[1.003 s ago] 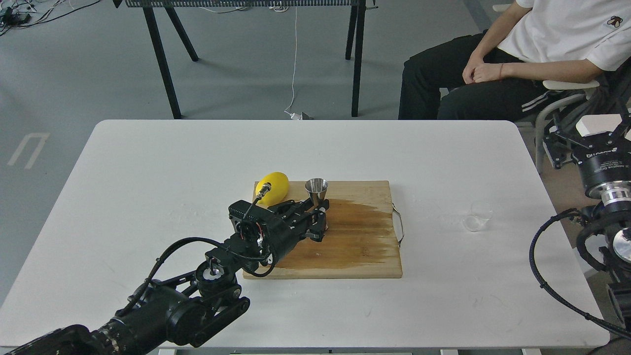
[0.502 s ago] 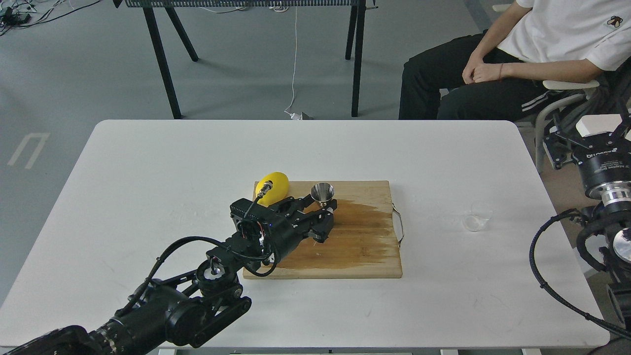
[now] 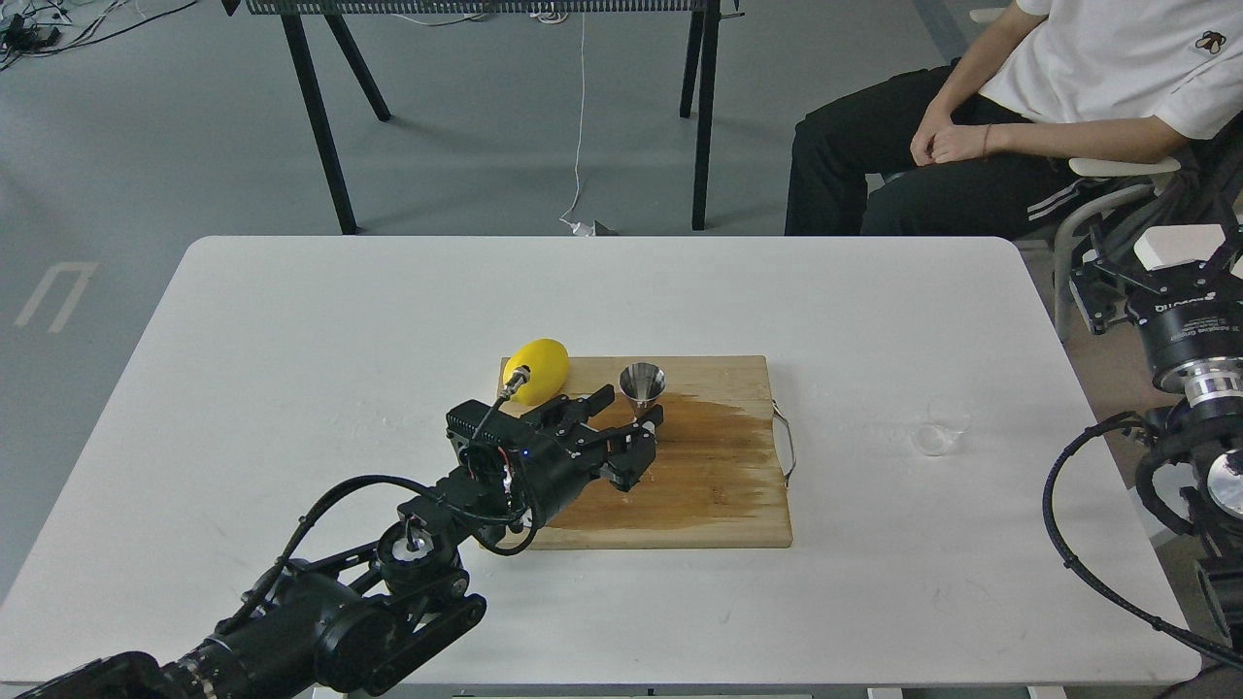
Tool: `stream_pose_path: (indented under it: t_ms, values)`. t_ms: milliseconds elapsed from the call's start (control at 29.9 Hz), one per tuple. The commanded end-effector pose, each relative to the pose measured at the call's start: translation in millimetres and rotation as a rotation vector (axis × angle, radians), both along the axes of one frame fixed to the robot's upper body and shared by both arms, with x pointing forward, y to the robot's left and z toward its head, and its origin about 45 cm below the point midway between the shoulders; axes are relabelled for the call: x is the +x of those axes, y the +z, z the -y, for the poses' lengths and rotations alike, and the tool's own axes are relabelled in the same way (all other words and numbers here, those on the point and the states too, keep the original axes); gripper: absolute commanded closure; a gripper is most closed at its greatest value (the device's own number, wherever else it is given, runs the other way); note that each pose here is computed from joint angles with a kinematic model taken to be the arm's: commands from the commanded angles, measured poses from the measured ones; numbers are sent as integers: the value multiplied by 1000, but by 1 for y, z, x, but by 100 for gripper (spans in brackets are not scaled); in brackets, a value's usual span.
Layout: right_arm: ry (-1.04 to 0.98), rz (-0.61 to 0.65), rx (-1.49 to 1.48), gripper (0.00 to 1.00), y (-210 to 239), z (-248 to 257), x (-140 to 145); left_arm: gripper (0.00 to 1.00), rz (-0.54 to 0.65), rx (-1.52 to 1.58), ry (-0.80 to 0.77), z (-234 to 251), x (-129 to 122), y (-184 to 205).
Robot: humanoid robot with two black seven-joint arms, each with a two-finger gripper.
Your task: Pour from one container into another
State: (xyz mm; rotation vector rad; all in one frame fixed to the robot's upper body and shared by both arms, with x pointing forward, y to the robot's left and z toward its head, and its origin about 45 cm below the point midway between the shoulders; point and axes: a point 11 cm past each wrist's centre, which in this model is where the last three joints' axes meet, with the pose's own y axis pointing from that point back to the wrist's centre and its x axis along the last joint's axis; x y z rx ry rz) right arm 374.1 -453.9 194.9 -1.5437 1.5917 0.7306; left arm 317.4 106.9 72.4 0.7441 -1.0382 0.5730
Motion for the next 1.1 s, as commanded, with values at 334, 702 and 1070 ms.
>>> stream_pose_path:
  t_ms: [334,702,1070]
  values:
    - [-74,-107,-32,0,-27,33,-18,17,150,17,77,-86,-13,5]
    - [-67,-216,-61,0,-42,60,-48,4,173,-112,-11,-93,-10,43]
    - [63,-304,105,0,-83,19,-115,3,-87,-898,305,-105,49,120]
